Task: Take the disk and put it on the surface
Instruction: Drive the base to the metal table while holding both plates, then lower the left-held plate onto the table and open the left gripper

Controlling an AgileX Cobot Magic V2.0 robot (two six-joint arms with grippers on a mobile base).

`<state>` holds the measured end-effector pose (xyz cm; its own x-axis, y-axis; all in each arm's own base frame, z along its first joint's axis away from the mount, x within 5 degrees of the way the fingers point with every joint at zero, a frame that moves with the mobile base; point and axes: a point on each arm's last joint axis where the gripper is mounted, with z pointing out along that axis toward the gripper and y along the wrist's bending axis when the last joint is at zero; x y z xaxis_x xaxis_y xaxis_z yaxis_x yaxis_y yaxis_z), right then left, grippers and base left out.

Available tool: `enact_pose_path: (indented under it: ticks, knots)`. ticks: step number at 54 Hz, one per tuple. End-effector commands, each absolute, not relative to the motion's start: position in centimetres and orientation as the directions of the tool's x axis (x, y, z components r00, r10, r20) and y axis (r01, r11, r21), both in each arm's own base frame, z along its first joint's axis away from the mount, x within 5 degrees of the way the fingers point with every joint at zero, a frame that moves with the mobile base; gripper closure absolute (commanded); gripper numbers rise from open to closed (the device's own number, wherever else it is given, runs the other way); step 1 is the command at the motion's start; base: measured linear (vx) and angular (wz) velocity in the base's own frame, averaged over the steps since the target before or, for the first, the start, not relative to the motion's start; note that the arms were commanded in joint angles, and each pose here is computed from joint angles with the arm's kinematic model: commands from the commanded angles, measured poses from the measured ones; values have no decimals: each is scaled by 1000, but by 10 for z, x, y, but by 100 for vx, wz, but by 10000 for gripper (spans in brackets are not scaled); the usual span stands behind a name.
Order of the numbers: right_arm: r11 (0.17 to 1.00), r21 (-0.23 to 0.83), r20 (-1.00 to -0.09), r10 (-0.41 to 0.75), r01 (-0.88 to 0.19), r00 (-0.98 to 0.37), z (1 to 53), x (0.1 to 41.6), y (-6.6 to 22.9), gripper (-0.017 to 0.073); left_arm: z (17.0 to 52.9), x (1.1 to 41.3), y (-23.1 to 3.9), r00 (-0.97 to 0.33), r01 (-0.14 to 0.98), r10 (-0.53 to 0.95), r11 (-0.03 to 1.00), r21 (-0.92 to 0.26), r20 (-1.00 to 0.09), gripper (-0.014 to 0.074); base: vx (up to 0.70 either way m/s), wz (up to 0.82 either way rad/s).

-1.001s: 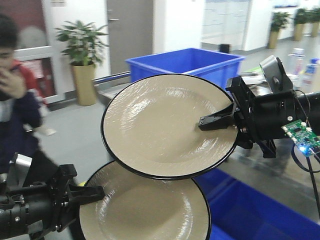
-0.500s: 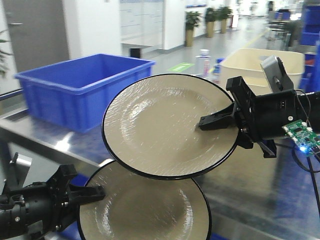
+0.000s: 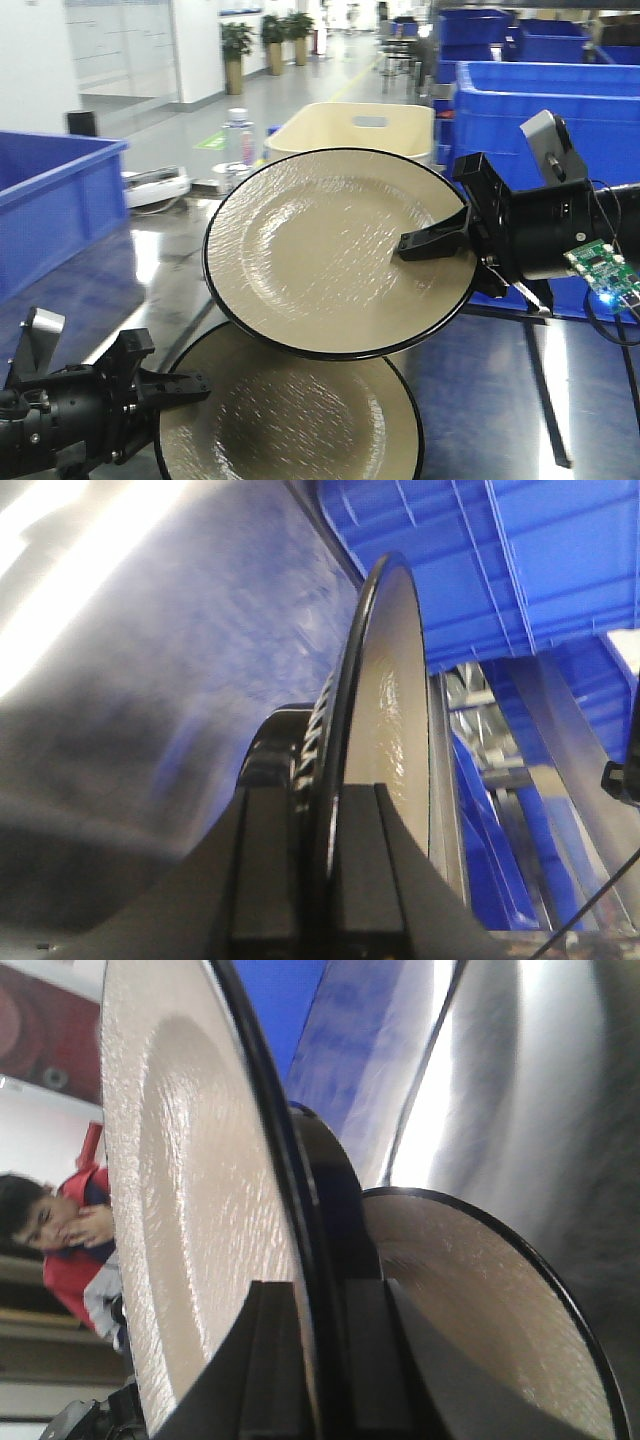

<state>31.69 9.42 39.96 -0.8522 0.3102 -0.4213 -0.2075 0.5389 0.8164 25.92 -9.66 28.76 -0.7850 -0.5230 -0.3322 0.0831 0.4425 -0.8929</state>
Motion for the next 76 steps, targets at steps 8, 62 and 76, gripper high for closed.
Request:
enact_pose_path:
  ticks: [8,62,76]
  knots:
    - [444,856,-452,394,-264,-800,434,308,94,559,319,256,-100,-770,126,-577,282,-951,-273,592,19,-46]
    - [444,856,-452,394,-264,-800,434,308,94,559,319,256,-100,-770,126,-577,282,-951,-273,592,12,-16]
    - [444,856,-452,398,-264,-798,434,308,94,559,319,256,-100,-770,126,-577,282,-951,-273,592,0,-1]
